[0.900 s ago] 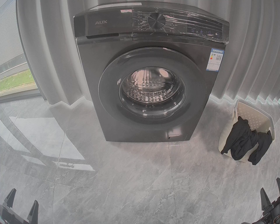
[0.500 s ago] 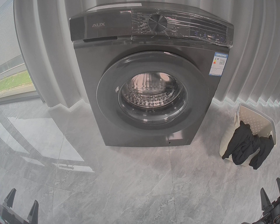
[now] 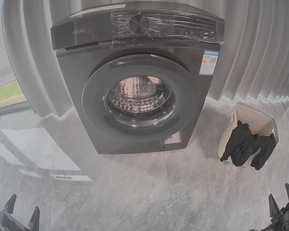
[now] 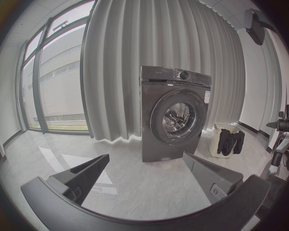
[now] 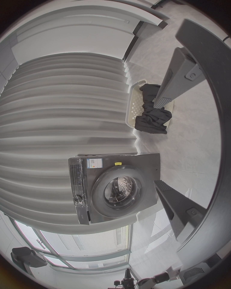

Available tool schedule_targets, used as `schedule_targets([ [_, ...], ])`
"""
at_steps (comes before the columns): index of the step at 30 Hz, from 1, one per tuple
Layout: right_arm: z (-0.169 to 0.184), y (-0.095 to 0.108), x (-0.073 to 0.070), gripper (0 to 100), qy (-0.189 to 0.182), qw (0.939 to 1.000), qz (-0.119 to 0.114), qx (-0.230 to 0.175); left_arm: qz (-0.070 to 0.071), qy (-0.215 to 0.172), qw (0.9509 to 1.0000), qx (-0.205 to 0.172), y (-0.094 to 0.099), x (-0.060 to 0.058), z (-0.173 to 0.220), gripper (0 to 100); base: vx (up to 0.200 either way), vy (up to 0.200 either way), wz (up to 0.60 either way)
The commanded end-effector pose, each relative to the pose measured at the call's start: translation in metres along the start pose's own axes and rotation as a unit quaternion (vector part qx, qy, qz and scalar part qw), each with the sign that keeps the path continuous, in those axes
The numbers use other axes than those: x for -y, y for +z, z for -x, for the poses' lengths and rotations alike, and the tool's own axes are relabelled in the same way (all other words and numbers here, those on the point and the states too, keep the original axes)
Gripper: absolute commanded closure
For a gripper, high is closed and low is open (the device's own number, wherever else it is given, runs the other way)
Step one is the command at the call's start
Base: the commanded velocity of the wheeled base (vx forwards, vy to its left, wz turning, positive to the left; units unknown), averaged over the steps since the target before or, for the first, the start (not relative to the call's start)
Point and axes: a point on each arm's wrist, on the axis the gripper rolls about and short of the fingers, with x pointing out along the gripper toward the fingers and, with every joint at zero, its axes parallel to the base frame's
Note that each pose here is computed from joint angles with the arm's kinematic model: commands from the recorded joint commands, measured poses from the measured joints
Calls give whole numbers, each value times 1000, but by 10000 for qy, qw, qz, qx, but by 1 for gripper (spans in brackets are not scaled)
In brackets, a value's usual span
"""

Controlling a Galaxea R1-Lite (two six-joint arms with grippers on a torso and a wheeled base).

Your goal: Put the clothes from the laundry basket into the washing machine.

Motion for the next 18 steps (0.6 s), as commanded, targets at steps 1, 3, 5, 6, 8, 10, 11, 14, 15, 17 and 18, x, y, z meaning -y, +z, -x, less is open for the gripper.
schedule_targets([
  [1, 0, -5, 0, 0, 3, 10000, 1, -12, 6, 1, 10000, -5, -5, 0, 0, 0, 0, 0, 0],
  [3, 0, -5, 0, 0, 3, 10000, 2, -20, 6, 1, 10000, -5, -5, 0, 0, 0, 0, 0, 0],
  [5, 0, -5, 0, 0, 3, 10000, 1, -12, 6, 1, 10000, -5, -5, 0, 0, 0, 0, 0, 0],
  [6, 0, -5, 0, 0, 10, 10000, 9, -20, 6, 1, 10000, -5, -5, 0, 0, 0, 0, 0, -600],
  [8, 0, -5, 0, 0, 10, 10000, 9, -20, 6, 1, 10000, -13, -5, 0, 0, 0, 0, 0, -600],
  [10, 0, -5, 0, 0, 10, 10000, 9, -20, 6, 1, 10000, -13, -5, 0, 0, 0, 0, 0, -600],
  [11, 0, -5, 0, 0, 10, 10000, 9, -20, 6, 1, 10000, -5, -5, 0, 0, 0, 0, 0, -600],
  [14, 0, -5, 0, 0, 10, 10000, 9, -12, 6, 1, 10000, -5, -5, 0, 0, 0, 0, 0, 0],
  [15, 0, -5, 0, 0, 10, 10000, 9, -12, 6, 1, 10000, -5, -5, 0, 0, 0, 0, 0, 0],
  [17, 0, -5, 0, 0, 10, 10000, 9, -20, 6, 1, 10000, -13, -5, 0, 0, 0, 0, 0, 0],
  [18, 0, -5, 0, 0, 10, 10000, 9, -20, 6, 1, 10000, -13, -5, 0, 0, 0, 0, 0, 0],
])
